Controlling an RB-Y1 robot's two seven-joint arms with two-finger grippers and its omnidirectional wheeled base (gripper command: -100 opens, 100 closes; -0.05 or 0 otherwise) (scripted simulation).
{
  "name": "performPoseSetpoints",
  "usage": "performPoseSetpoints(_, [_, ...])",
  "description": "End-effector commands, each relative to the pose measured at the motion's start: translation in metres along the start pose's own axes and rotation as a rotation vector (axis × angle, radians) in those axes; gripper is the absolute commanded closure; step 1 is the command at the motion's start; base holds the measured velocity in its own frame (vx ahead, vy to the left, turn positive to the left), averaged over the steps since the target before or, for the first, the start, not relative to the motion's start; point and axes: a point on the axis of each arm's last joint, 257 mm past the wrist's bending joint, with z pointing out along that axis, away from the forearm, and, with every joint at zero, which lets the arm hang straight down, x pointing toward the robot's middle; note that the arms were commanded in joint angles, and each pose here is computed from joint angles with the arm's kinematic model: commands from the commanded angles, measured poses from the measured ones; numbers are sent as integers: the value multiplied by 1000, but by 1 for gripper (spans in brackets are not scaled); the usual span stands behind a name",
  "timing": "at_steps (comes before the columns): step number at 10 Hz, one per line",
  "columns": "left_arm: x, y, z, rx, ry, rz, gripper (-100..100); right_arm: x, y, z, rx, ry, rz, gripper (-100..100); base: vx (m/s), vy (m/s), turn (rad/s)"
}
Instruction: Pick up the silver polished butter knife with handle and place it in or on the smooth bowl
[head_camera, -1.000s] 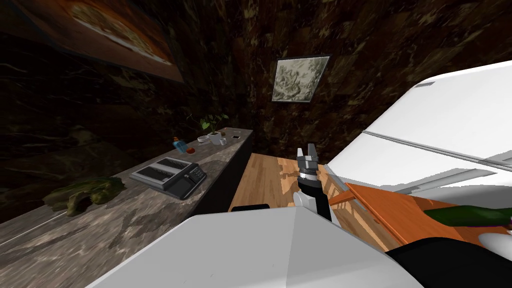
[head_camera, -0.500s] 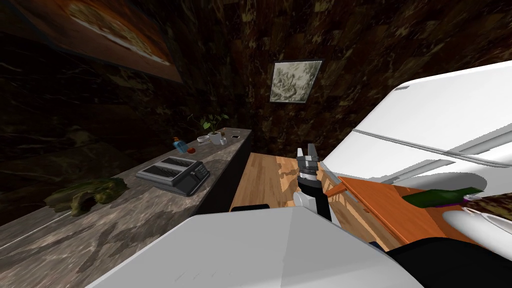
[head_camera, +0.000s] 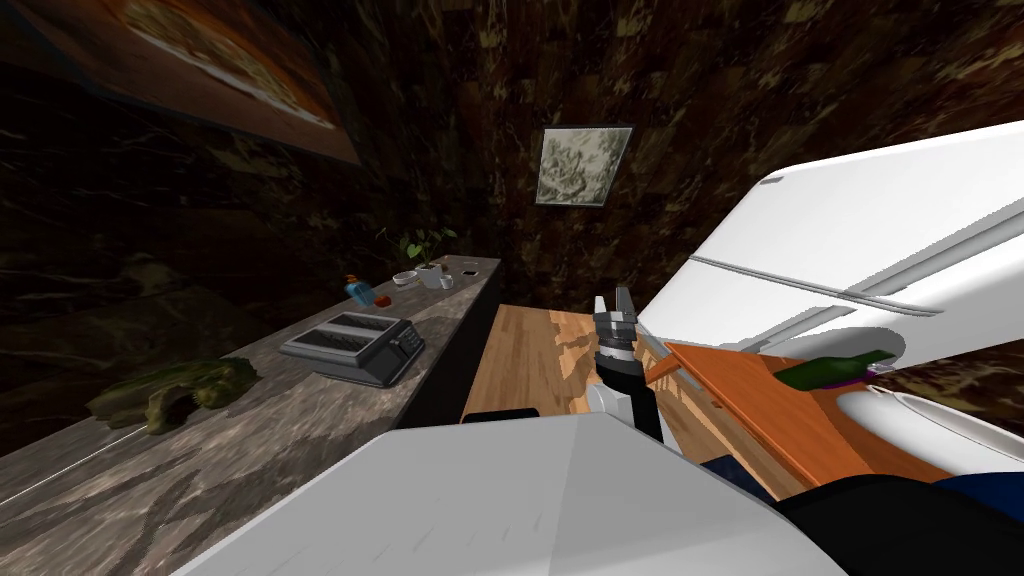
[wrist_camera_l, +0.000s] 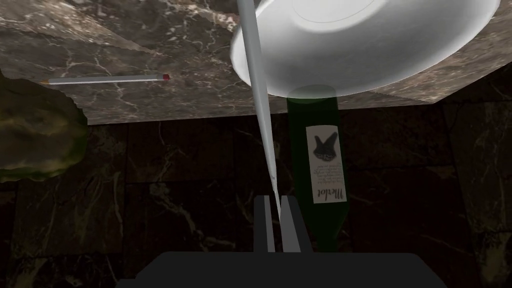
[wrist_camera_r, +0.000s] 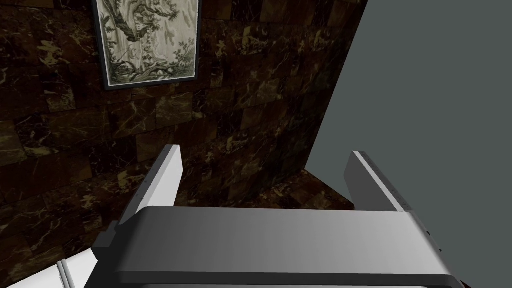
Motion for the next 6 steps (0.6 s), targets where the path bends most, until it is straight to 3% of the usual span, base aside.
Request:
performPoseSetpoints(1, [10,18,-4,-24,19,-8,100,0,0,0,0,0,0,0,-53,33,-109])
performPoseSetpoints(3, [10,18,-4,-24,19,-8,100,0,0,0,0,0,0,0,-45,31,-29])
performPoseSetpoints(4, [25,42,-10,-51,48,-31,100,0,0,0,0,0,0,0,-84,70,-165])
performPoseSetpoints(6, [25,42,-10,-51,48,-31,100,0,0,0,0,0,0,0,-73,60,-73])
